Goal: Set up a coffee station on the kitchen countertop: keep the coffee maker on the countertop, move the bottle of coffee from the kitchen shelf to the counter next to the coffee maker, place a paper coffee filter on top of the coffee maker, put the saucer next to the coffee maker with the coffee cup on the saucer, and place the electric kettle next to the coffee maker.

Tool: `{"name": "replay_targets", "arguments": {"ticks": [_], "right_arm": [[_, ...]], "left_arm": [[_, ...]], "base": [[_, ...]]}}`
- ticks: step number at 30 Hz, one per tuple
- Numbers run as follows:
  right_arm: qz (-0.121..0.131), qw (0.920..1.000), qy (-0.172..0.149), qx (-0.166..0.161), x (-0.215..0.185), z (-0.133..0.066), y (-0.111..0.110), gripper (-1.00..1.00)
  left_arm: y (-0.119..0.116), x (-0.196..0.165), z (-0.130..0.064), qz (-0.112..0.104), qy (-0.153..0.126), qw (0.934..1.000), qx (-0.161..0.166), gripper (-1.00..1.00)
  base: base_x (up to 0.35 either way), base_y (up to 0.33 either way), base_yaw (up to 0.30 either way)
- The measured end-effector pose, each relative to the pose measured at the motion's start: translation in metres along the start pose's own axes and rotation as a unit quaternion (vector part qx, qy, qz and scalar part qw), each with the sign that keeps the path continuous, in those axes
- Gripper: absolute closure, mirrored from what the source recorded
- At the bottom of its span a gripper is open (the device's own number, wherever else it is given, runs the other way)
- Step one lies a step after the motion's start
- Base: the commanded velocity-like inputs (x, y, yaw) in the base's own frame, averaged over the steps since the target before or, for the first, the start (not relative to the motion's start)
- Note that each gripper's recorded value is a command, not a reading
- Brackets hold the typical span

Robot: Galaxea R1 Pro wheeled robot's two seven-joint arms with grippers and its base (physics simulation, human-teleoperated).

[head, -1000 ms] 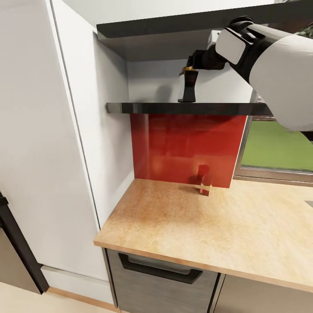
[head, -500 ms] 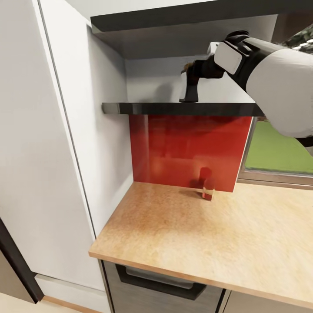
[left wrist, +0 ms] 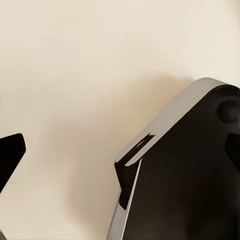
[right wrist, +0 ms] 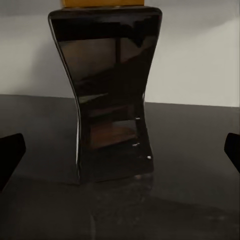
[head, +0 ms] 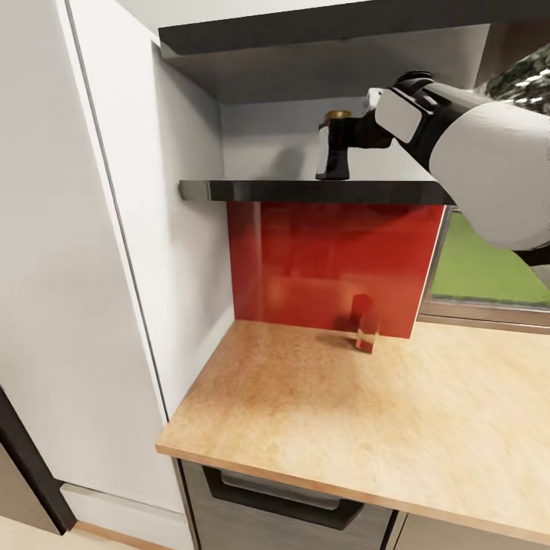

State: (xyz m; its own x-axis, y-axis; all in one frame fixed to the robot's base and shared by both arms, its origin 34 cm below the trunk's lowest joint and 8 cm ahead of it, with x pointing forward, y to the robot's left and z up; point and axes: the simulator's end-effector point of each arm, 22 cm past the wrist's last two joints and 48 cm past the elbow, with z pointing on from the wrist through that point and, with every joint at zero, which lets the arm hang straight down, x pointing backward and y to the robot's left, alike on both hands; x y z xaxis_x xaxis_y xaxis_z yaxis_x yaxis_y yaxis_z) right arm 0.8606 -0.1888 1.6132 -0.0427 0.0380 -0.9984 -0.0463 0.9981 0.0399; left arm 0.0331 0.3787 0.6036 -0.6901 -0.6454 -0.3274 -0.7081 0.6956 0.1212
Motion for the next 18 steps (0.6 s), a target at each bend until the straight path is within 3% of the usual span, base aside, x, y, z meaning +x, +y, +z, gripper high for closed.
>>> {"name": "replay_targets", "arguments": {"ticks": [5,18], "right_arm": [[-0.001,1.0000,-0.001,-0.002,-0.0001,0.0002,0.0028,-1.00],[-0.002,1.0000,-0.001,-0.002,0.0002,0.0004,0.0039,-1.00]], "left_arm": [[0.0001,-0.0002,0.0001,-0.001,0.000,1.0000,0.000,-1.00],[-0.0013,0.0005,-0.0001,0.001,0.000,1.0000,0.001,-1.00]], "base": [[0.157,0.062,0.000],[0.012,0.004,0.000]]}}
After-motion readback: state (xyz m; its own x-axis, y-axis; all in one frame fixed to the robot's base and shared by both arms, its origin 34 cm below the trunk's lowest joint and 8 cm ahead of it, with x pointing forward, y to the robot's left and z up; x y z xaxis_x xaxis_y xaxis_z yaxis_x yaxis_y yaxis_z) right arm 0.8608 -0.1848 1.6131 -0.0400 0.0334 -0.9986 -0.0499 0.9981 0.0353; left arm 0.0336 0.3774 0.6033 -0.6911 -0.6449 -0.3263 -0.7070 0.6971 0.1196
